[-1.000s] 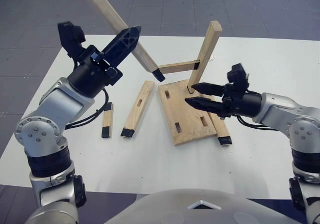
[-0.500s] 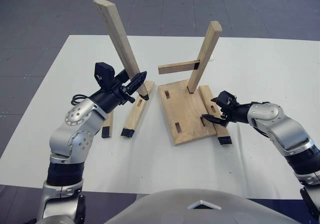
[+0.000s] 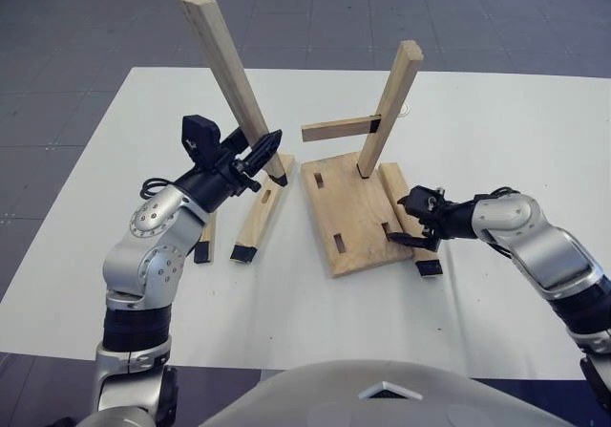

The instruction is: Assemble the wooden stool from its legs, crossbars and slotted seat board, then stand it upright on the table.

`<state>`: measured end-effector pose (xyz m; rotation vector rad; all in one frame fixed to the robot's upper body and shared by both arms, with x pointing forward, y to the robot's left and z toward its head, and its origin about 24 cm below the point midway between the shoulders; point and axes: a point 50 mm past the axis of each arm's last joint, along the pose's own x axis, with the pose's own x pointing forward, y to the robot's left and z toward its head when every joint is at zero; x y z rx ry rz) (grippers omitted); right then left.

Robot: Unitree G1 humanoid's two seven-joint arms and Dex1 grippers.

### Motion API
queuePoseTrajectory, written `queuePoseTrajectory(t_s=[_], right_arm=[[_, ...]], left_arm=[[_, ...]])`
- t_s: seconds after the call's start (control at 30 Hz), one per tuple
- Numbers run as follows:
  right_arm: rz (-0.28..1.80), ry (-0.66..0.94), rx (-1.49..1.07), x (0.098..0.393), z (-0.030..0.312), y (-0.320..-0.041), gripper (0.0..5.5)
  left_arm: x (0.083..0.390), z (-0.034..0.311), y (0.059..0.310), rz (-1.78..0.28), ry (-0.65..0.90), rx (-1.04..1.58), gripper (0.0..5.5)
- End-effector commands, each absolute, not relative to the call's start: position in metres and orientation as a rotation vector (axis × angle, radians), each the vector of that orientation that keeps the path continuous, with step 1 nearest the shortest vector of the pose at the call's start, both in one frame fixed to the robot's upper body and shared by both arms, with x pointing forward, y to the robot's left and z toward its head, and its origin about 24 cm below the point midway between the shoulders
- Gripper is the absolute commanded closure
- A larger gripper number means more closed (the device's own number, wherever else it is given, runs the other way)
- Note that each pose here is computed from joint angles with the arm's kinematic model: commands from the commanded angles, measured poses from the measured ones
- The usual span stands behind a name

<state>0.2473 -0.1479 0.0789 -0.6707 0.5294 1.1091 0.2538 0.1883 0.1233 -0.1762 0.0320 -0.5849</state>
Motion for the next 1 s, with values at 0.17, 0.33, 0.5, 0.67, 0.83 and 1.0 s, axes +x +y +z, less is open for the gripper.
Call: queuePoseTrajectory(t_s=[0.17,0.33,0.5,0.67,0.83,1.0], right_arm=[[1.332,0.549,-0.980,0.233,0.070,-0.161,1.74],[1.340,0.542,-1.155,0.247,0.069,-0.186,1.74],[1.349,0.373,-1.282,0.268,0.075,-0.199,1.74],[1.249,0.142,-1.094,0.287,0.111,-0.177,1.74],[1.150,0.077,-0.994,0.303,0.139,-0.167,1.74],[0.987,0.154,-1.004,0.334,0.115,-0.175,1.74]], left_arm=[[0.256,0.121,0.188,-0.613,0.020,-0.161,3.44],[0.248,0.111,0.190,-0.662,-0.012,-0.191,3.44],[0.250,0.101,0.177,-0.766,-0.056,-0.183,3.44],[0.266,0.096,0.167,-0.778,-0.165,-0.182,3.44],[0.267,0.092,0.162,-0.779,-0.228,-0.214,3.44],[0.267,0.092,0.159,-0.812,-0.225,-0.217,3.44]])
